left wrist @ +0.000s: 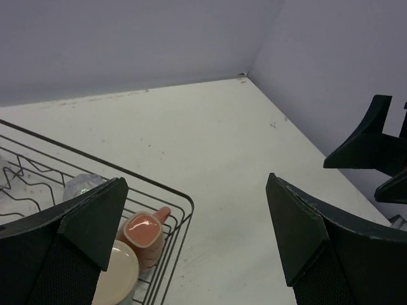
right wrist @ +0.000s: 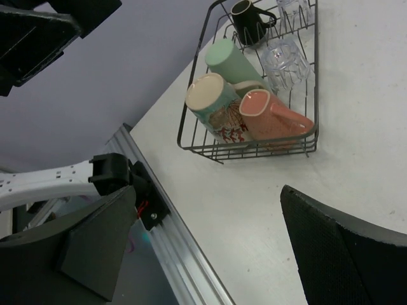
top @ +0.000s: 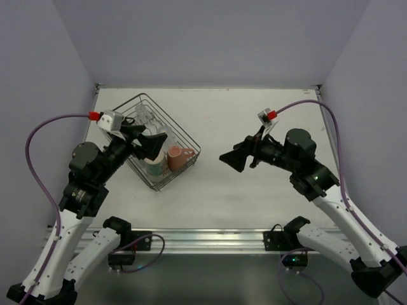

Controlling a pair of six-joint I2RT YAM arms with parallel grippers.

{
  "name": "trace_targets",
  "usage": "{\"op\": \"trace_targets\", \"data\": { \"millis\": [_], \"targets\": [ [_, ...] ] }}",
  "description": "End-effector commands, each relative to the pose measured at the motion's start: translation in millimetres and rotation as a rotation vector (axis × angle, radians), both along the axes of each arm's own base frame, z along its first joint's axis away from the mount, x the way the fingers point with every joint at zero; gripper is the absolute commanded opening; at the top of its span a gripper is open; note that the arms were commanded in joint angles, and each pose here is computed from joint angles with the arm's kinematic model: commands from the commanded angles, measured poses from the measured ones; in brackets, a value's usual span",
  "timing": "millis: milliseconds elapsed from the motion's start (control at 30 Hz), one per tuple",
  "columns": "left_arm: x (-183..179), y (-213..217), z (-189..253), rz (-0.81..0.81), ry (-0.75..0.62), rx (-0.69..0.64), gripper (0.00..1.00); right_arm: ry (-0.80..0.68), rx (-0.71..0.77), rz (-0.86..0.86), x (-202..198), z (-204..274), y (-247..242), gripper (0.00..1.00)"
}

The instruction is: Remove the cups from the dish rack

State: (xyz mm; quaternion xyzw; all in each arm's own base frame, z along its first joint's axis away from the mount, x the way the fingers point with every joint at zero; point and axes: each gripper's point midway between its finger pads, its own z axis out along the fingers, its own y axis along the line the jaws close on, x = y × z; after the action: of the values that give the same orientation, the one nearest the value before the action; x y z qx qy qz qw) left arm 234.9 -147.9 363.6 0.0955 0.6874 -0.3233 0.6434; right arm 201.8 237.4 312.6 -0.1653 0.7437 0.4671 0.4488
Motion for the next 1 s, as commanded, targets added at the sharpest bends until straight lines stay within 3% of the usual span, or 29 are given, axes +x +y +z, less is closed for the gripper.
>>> {"op": "trace_targets", "data": {
  "millis": [0,200,400,700,967],
  "targets": [
    [11,16,2,0.105,-0.004,0.014,1.0,-0.09,-0.04,-0.003,6,20,10,0.99],
    [13,75,-29,0.439,0.101,-0.001,1.0,-0.144,-0.104,0.15,6,27,64,0.99],
    [-12,146,-56,0.808,0.188,-0.045,1.0,-0.224,-0.147,0.263,17,47,118,0.99],
    [-30,162,-45,0.843,0.063,-0.102,1.0,-0.278,-0.282,0.389,30,32,196,0.99],
    [-19,137,-58,0.73,0.106,-0.084,1.0,-0.227,-0.444,0.341,49,-22,213,0.99]
  ]
}}
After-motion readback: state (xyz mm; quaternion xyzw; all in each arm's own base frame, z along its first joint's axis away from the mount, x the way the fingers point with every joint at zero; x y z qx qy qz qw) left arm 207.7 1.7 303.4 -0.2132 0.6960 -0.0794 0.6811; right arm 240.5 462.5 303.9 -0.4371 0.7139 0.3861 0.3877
